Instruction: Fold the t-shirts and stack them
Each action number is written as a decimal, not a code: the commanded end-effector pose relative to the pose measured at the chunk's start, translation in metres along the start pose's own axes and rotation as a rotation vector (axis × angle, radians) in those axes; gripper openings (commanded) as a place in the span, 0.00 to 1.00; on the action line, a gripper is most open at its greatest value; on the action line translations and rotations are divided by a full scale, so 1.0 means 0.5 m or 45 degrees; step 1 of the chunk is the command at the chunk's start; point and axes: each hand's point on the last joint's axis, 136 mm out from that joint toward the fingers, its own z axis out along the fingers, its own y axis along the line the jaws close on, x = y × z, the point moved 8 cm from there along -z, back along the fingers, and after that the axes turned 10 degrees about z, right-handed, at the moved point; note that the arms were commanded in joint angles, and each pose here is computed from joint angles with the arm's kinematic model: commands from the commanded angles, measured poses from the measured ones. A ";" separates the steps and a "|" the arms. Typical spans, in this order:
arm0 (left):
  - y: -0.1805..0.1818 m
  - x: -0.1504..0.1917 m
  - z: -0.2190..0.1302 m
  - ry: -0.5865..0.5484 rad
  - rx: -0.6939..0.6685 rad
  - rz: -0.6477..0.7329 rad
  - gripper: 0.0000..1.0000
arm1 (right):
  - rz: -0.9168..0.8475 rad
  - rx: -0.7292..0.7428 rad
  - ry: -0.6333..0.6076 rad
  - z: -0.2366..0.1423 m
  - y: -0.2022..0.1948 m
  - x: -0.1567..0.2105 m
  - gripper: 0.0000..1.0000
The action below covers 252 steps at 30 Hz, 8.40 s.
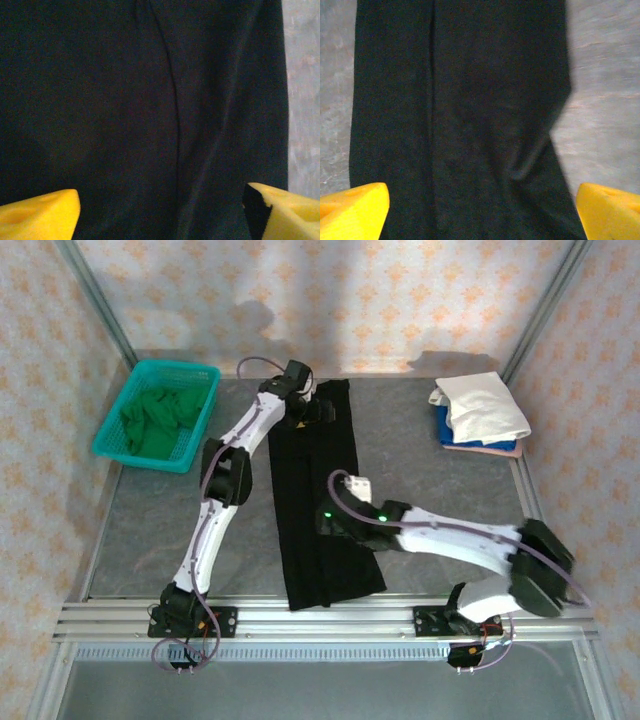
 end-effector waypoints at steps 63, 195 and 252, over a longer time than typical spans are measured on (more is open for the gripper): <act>-0.150 0.820 -0.470 -0.377 -0.079 0.015 0.00 | 0.100 0.018 0.266 -0.147 -0.128 0.046 0.00; 0.020 0.489 -0.237 0.068 -0.172 -0.292 0.79 | 0.045 0.142 0.500 0.221 -0.096 -0.137 0.62; -0.036 0.605 -0.481 -0.321 0.052 -0.310 0.00 | 0.149 -0.015 0.335 -0.051 -0.077 -0.169 0.00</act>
